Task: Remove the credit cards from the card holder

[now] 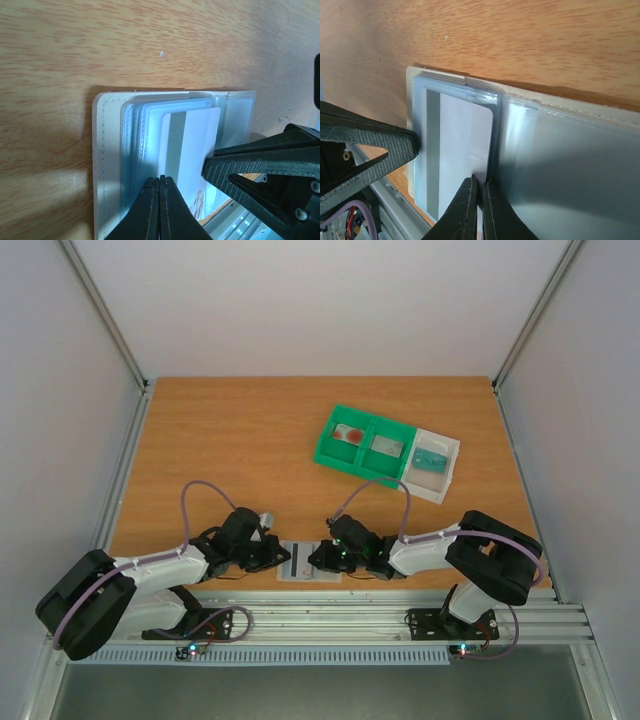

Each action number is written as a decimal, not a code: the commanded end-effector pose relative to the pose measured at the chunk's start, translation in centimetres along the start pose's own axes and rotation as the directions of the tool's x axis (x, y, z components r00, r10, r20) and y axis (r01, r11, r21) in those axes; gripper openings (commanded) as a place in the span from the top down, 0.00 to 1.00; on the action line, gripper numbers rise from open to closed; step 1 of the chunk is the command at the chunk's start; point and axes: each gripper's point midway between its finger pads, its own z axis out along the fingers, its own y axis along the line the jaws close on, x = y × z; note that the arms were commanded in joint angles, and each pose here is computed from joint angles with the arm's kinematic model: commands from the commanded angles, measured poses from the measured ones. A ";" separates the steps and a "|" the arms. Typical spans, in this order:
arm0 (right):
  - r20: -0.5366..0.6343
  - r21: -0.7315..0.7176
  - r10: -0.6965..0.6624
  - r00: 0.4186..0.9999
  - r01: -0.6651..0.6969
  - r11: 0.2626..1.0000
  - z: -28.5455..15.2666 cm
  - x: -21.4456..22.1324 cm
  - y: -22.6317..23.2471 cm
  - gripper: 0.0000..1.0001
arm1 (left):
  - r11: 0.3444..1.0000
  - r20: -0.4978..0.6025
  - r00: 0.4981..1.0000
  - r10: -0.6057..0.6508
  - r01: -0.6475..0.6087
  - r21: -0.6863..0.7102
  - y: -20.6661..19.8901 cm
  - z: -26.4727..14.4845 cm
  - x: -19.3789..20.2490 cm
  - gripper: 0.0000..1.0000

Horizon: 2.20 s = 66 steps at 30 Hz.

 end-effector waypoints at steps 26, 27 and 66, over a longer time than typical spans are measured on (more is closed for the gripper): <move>0.085 0.213 -0.210 0.974 0.188 0.959 -6.4 -2.3 -1.4 0.99 | 0.998 -0.001 1.000 -0.008 0.008 0.063 -1.9 -0.3 -0.3 0.90; 0.080 0.209 -0.236 0.968 0.215 0.954 -6.5 -2.5 -0.8 0.99 | 0.997 0.008 1.000 -0.008 0.007 0.075 -2.4 -0.6 -0.5 0.84; 0.116 0.303 -0.964 0.239 0.916 0.264 -8.5 -0.7 12.3 0.99 | 0.841 -0.010 0.954 -0.299 0.269 0.470 -11.2 -8.4 -1.1 0.69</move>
